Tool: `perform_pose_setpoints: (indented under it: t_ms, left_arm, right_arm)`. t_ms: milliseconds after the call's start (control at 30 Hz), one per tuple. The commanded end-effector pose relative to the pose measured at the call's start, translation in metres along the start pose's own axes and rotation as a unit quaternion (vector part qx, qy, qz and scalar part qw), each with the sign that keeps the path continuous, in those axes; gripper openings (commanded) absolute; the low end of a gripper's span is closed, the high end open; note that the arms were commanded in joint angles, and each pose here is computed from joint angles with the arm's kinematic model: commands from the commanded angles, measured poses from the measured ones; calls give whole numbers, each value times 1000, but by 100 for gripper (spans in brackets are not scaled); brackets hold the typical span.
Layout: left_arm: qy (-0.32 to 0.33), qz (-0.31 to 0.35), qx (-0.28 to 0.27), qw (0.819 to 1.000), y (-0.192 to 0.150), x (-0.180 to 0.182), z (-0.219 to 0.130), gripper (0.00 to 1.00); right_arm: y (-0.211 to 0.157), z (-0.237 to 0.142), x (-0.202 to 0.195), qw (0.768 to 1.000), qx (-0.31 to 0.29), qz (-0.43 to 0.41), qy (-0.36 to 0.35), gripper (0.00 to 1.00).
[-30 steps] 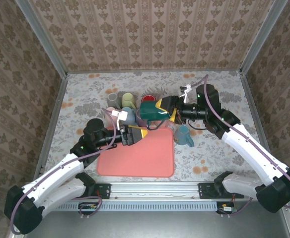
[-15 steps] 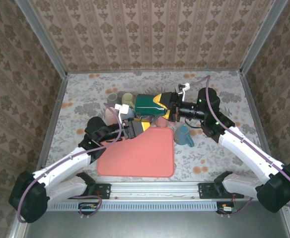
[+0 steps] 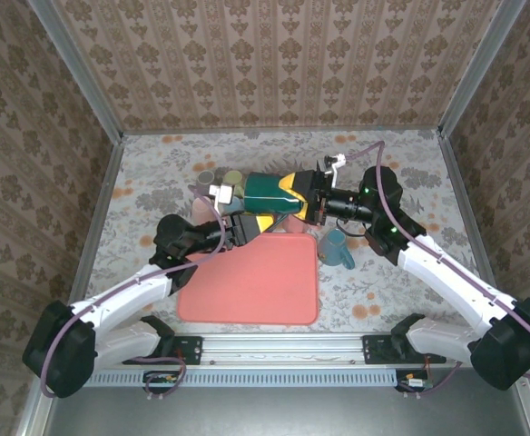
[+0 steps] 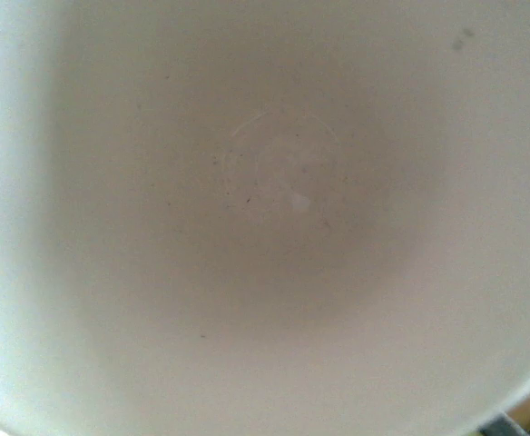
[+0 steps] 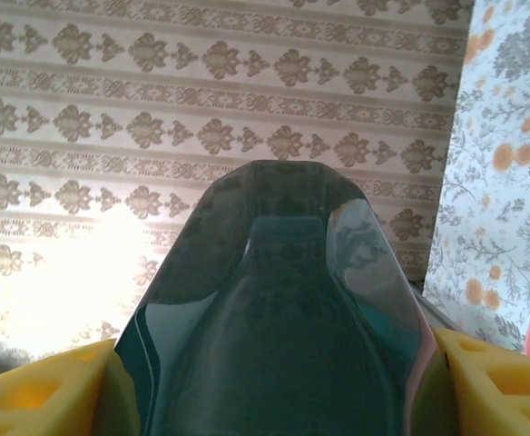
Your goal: Turn the mug right side up
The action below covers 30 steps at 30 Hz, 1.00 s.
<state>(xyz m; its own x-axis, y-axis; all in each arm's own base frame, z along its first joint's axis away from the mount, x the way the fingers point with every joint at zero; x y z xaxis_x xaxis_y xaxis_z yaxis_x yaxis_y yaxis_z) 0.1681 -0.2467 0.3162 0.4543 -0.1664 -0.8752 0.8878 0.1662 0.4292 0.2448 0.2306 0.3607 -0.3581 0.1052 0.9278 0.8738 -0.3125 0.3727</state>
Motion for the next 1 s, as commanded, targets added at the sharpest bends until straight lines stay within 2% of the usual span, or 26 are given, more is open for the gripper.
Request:
perform_pose_setpoints:
  t_ms: [0, 33, 67, 100, 133, 200, 267, 433, 533, 633, 733, 967]
  left_arm:
    - [-50, 66, 8, 997, 0, -26, -2, 8]
    - [-50, 66, 10, 997, 0, -27, -2, 1]
    - [-46, 65, 12, 997, -1, -26, -2, 0]
    - [-41, 63, 14, 997, -1, -25, -2, 0]
    - [-35, 63, 17, 997, -2, -25, -3, 0]
    - [-11, 68, 25, 997, -4, -26, -5, 0]
    - [17, 83, 25, 996, -6, -28, -9, 0]
    - [127, 120, 25, 984, -13, -29, -28, 0]
    - [202, 136, 37, 969, -18, -23, -40, 0]
    - [276, 152, 66, 947, -27, -9, -45, 0]
    - [333, 171, 118, 920, -41, 8, -40, 0]
    - [457, 223, 201, 837, -64, 51, -18, 0]
  right_arm:
    - [0, -6, 20, 999, -9, -16, 36, 35]
    - [0, -5, 19, 999, -8, -16, 36, 36]
    - [0, -6, 19, 999, -8, -16, 36, 39]
    - [0, -6, 19, 999, -6, -17, 36, 47]
    - [-1, -6, 19, 999, -6, -20, 35, 57]
    - [-2, -8, 19, 999, -4, -28, 25, 84]
    - [-3, -11, 20, 999, -3, -44, 10, 100]
    - [-2, -42, 9, 990, -34, -101, -90, 100]
    - [-3, -70, -4, 972, -52, -143, -177, 100]
    - [-7, -92, -20, 948, -48, -173, -261, 100]
    - [-12, -107, -29, 929, -40, -196, -311, 100]
    - [-13, -118, -27, 912, -41, -228, -339, 100]
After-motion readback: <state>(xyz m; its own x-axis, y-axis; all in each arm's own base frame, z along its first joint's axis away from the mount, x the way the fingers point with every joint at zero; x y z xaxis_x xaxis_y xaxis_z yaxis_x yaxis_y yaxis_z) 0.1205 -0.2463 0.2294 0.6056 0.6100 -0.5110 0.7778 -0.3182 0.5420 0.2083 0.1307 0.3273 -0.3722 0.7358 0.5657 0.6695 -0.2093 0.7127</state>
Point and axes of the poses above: each hand's point on the last joint's axis, 136 mm out from that joint toward the fingers, its own z axis out along the fingers, its own x axis along the line the jaws close on, y = z × x, the point moved 5 cm from there along -z, back along the fingers, and after that the axes turned 12 degrees about -z, right-handed, at the moved point
